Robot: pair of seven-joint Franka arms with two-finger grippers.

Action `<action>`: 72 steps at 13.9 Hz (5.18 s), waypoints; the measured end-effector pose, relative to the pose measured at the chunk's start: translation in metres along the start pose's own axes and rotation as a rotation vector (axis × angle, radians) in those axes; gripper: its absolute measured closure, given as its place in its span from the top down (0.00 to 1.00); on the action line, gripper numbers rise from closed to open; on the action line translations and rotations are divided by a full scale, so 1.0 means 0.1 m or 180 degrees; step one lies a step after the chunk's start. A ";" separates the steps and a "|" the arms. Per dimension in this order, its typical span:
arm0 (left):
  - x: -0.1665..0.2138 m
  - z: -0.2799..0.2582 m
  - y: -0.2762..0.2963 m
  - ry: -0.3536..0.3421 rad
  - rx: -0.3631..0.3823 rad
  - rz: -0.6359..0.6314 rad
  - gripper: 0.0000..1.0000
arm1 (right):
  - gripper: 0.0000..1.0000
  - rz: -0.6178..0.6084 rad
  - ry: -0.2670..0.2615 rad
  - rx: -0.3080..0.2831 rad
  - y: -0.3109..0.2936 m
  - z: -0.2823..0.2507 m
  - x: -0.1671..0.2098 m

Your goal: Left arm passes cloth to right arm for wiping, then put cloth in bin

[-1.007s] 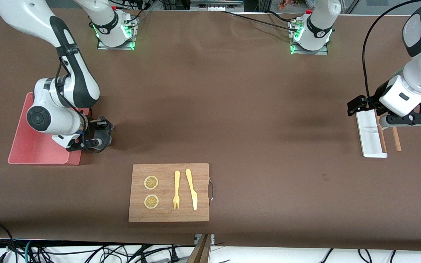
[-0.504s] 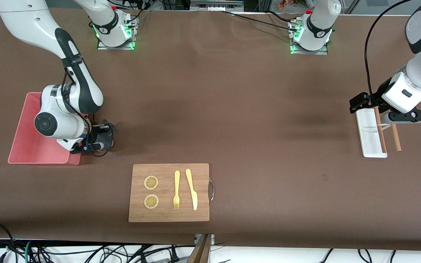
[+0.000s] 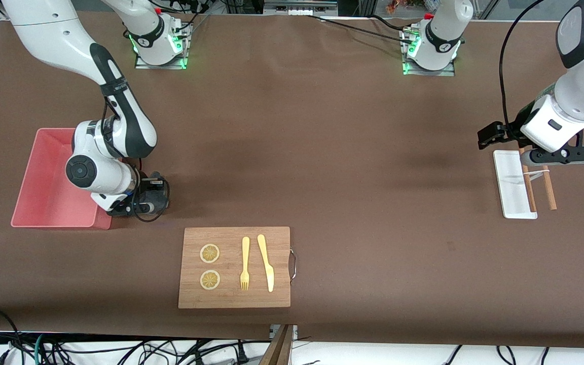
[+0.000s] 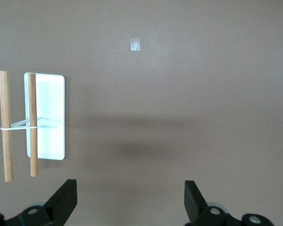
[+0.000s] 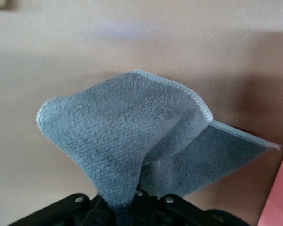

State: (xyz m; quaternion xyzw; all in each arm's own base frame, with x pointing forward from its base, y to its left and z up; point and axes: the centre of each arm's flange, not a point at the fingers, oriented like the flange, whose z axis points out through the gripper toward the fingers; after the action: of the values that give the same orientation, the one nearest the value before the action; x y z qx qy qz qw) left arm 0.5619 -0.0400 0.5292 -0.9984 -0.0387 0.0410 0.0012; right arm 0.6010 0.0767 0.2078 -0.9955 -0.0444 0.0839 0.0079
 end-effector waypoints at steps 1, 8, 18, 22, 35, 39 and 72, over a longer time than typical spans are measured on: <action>0.00 -0.01 -0.01 0.0005 -0.0001 -0.0005 1.00 | 0.05 0.0013 0.0073 -0.0002 0.02 -0.12 0.00; 0.07 0.02 -0.09 0.0065 -0.0015 -0.0056 1.00 | 0.05 0.0132 0.0873 -0.0037 0.26 0.01 -0.65; 0.10 0.07 -0.15 0.0046 -0.0015 -0.0089 1.00 | 0.05 0.0425 0.0832 0.0071 -0.63 0.24 -0.73; 0.10 0.07 -0.16 0.0045 -0.0016 -0.0094 1.00 | 0.05 0.0680 0.0904 0.0202 -1.52 0.18 -0.76; 0.11 0.08 -0.20 0.0037 -0.0017 -0.0119 1.00 | 0.05 0.1285 0.0587 0.0121 -2.53 0.07 -0.48; 0.11 0.08 -0.20 0.0038 -0.0017 -0.0119 1.00 | 0.05 0.1145 0.0542 0.0040 -1.99 0.31 -0.39; 0.10 -0.33 -0.08 0.0295 -0.0091 -0.0065 1.00 | 0.78 -0.0215 0.0182 -0.0098 1.91 -1.72 -0.61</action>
State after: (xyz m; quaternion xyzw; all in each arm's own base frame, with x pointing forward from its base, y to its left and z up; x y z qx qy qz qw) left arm 0.5738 -0.0307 0.5611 -0.9987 -0.0493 -0.0058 -0.0109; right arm 0.5862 -0.1208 0.3827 -0.9954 -0.0790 0.0545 -0.0034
